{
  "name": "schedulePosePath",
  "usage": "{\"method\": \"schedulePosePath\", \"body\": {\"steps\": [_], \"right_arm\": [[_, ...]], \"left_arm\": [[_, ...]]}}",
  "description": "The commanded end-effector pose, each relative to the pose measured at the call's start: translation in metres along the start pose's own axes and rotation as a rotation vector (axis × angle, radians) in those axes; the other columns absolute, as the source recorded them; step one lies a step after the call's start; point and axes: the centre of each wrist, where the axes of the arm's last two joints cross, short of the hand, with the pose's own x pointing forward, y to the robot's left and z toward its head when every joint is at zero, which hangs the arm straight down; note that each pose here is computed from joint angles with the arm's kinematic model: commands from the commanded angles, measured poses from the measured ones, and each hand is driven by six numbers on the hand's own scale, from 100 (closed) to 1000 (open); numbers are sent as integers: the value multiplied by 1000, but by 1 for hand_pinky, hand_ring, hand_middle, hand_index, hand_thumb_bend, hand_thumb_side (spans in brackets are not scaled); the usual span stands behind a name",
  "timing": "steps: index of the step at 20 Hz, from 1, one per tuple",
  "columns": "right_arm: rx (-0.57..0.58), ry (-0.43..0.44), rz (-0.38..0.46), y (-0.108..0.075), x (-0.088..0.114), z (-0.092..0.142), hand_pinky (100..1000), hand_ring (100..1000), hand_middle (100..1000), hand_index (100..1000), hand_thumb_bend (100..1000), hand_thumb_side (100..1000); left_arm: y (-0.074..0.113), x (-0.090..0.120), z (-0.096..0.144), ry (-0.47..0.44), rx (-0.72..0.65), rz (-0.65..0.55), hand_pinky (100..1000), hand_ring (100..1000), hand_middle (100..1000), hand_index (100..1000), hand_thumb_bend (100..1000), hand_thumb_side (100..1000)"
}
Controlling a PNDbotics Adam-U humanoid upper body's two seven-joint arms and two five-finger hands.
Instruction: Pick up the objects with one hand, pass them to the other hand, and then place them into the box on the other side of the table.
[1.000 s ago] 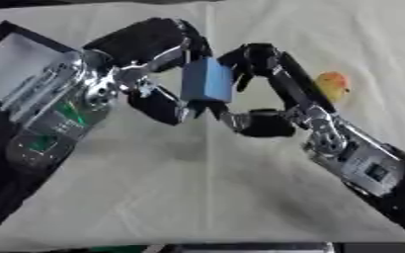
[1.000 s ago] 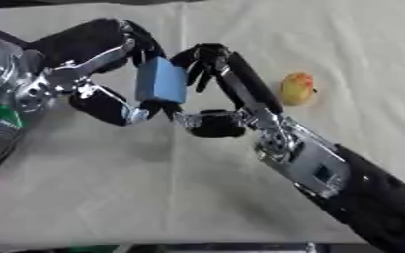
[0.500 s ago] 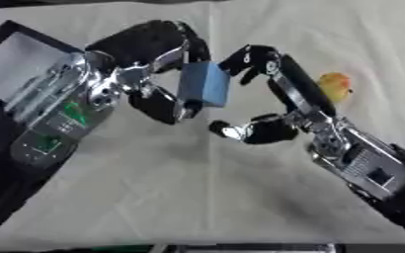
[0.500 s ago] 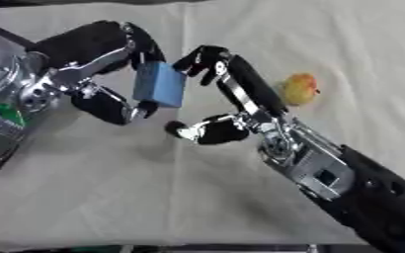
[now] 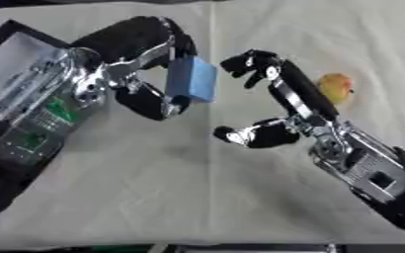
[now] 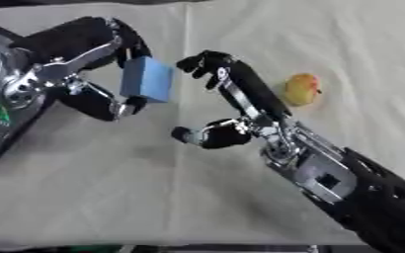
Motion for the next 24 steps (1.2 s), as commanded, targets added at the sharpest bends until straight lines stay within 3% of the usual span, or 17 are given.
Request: {"method": "schedulePosePath", "body": {"steps": [1,11,24], "right_arm": [[-6,-8,34,-8,1,0,593,720,703,799,674,100],[-10,3,56,-8,-3,5,595,719,701,797,665,100],[-29,-13,42,-9,-3,5,591,713,695,791,664,100]], "left_arm": [[12,-10,11,35,18,-17,677,570,451,471,158,100],[25,-58,44,223,80,8,687,573,459,481,158,100],[25,-109,86,414,150,67,693,578,470,492,139,100]]}}
